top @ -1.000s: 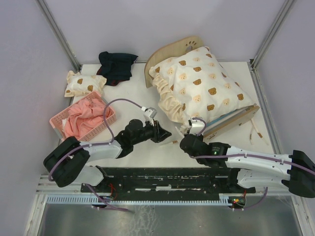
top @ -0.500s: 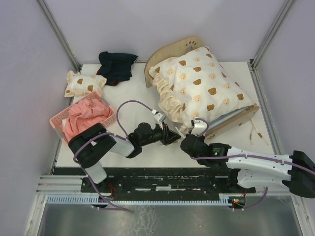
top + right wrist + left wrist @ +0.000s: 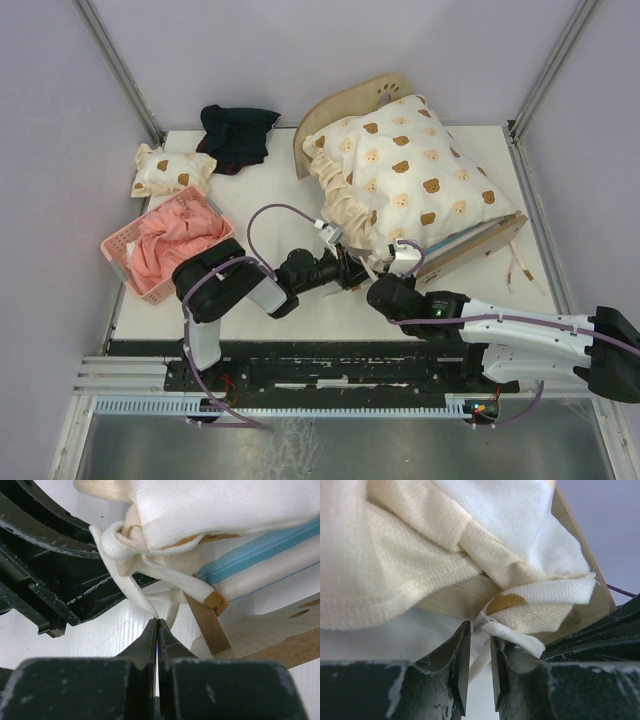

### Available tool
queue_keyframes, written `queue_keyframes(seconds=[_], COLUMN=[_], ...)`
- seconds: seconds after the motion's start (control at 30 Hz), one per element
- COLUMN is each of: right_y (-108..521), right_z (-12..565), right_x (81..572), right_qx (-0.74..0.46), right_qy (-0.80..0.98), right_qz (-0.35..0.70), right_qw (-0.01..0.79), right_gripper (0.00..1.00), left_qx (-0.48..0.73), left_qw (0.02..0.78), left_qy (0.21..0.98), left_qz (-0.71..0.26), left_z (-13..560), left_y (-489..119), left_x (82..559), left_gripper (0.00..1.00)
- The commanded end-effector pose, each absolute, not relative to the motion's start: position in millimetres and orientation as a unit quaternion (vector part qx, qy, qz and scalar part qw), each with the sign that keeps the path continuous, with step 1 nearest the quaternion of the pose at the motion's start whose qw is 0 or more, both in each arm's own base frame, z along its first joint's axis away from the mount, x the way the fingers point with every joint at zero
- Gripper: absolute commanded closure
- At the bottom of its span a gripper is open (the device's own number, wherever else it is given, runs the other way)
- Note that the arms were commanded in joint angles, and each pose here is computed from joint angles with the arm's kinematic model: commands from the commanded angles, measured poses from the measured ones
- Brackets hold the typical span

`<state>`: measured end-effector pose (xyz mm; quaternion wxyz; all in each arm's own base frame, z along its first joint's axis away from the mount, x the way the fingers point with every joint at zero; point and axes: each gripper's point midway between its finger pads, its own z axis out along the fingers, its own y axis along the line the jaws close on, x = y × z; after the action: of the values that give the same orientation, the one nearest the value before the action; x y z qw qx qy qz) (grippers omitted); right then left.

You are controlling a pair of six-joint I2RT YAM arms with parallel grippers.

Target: Set up the pet bed

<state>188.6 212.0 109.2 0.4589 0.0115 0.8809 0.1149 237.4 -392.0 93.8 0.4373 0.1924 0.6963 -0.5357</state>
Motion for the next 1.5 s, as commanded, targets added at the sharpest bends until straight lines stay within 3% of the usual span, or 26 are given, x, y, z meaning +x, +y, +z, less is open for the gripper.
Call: queue_keyframes(seconds=[0.0, 0.07, 0.2, 1.13, 1.47], right_y=[214.2, 213.8, 209.5, 209.7, 239.9], right_z=[122.0, 121.9, 119.7, 117.2, 138.8], right_x=[194.7, 195.0, 196.2, 187.8, 211.6], right_qx=[0.032, 0.032, 0.027, -0.005, -0.104], right_qy=[0.869, 0.869, 0.870, 0.891, 0.845], right_qz=[0.123, 0.121, 0.105, 0.053, 0.060], right_qw=[0.479, 0.479, 0.482, 0.452, 0.521], right_gripper=[0.98, 0.98, 0.98, 0.98, 0.98], left_qx=[0.180, 0.176, 0.171, 0.166, 0.179], left_qw=[0.469, 0.469, 0.470, 0.475, 0.475], left_qy=[0.653, 0.651, 0.654, 0.678, 0.678], left_qz=[-0.567, -0.570, -0.568, -0.536, -0.531], left_z=[123.8, 124.8, 123.1, 130.2, 129.4], left_y=[-403.4, -402.5, -393.7, -353.9, -353.6], left_x=[244.6, 244.4, 238.9, 212.6, 204.0], left_gripper=[0.71, 0.74, 0.97, 0.97, 0.97])
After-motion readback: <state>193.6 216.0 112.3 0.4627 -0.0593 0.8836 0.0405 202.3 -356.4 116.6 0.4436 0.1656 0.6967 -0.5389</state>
